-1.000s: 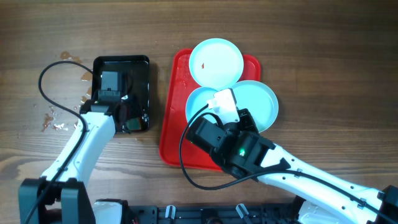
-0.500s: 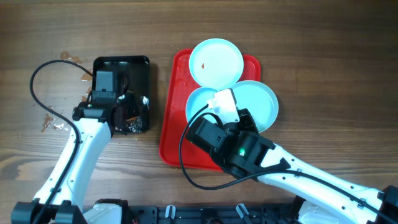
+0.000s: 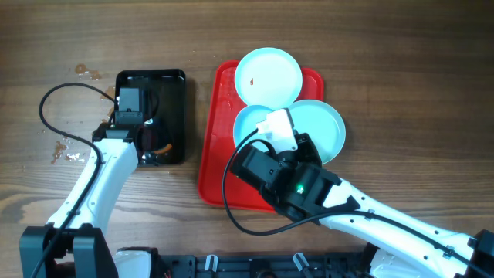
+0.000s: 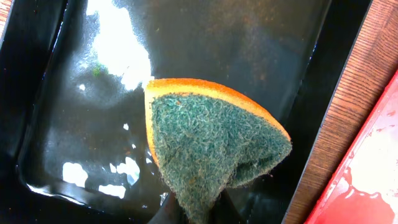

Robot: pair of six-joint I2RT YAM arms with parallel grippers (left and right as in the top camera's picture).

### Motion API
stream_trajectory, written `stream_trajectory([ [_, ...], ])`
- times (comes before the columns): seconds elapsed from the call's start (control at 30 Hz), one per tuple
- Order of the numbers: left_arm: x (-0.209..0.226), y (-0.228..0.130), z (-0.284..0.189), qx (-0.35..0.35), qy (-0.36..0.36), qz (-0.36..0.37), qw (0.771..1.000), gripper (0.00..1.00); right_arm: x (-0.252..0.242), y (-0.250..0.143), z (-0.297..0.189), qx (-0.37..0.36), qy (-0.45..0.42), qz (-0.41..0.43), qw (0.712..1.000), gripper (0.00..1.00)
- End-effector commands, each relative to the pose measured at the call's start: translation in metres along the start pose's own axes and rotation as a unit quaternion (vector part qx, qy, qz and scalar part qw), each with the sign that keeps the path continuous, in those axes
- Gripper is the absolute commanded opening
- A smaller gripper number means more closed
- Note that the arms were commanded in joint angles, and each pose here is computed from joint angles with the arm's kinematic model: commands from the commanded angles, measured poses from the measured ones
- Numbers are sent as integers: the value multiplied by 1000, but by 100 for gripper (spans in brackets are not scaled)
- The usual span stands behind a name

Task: Clean dirty plates on tray and stack at the side

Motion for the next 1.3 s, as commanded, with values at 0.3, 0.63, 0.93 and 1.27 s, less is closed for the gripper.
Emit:
stream_trajectory([
  [0.3,0,0,1,1,-5,2,1000,4,-8,35,-16,-84,-92,-122,985,4],
  [0.63,-1,3,1,-9,-7,17,1000,4,-13,10,10,51,83,94,991,4],
  [0.93,-1,3,1,-9,-7,17,1000,4,-203,-44,70,156,74,458,872,4],
  [1.27,-1,3,1,-9,-7,17,1000,4,-253,-181,183,340,-11,559,757,16],
])
Point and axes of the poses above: each gripper's point midway between its finger pads, its own z axis out along the fingers, its own x axis along the line the jaws close on, y = z × x, the point moved 5 cm from there along -z, back along the fingers
